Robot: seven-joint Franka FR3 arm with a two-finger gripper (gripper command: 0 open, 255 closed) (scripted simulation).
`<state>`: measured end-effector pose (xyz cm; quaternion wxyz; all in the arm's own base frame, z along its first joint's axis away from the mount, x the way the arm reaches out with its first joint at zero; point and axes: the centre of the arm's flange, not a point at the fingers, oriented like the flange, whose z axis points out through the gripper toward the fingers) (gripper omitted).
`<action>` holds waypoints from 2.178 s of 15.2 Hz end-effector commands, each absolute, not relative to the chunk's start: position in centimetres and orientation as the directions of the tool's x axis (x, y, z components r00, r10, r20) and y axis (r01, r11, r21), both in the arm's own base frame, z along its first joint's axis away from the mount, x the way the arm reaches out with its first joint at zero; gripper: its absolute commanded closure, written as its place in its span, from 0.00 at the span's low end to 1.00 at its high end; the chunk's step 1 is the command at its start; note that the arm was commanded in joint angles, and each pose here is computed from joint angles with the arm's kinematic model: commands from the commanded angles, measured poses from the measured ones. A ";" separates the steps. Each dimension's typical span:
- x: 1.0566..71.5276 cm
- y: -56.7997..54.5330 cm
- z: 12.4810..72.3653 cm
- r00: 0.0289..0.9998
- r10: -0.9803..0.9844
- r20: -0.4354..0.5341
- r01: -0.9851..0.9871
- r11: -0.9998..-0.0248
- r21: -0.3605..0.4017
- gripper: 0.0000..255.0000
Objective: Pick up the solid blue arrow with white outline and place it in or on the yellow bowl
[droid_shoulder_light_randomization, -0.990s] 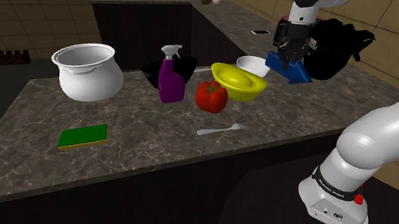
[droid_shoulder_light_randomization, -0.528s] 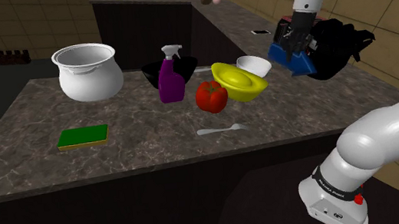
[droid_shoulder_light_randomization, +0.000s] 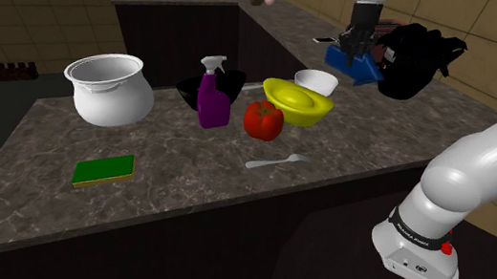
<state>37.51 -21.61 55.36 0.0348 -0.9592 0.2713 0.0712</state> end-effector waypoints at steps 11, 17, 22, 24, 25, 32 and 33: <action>50.1 -14.6 55.9 0.843 -0.515 -0.156 -0.525 -0.850 -0.029 1.00; 50.1 -14.6 52.7 0.843 -0.515 -0.156 -0.525 -0.850 -0.029 1.00; 50.1 -14.6 50.0 0.843 -0.515 -0.156 -0.525 -0.850 -0.029 1.00; 50.1 -14.6 49.0 0.843 -0.515 -0.156 -0.525 -0.850 -0.029 1.00; 50.1 -14.6 48.1 0.843 -0.515 -0.156 -0.525 -0.850 -0.029 1.00; 50.1 -14.6 48.1 0.843 -0.515 -0.156 -0.525 -0.850 -0.029 1.00; 50.1 -14.6 48.1 0.843 -0.515 -0.156 -0.525 -0.850 -0.029 1.00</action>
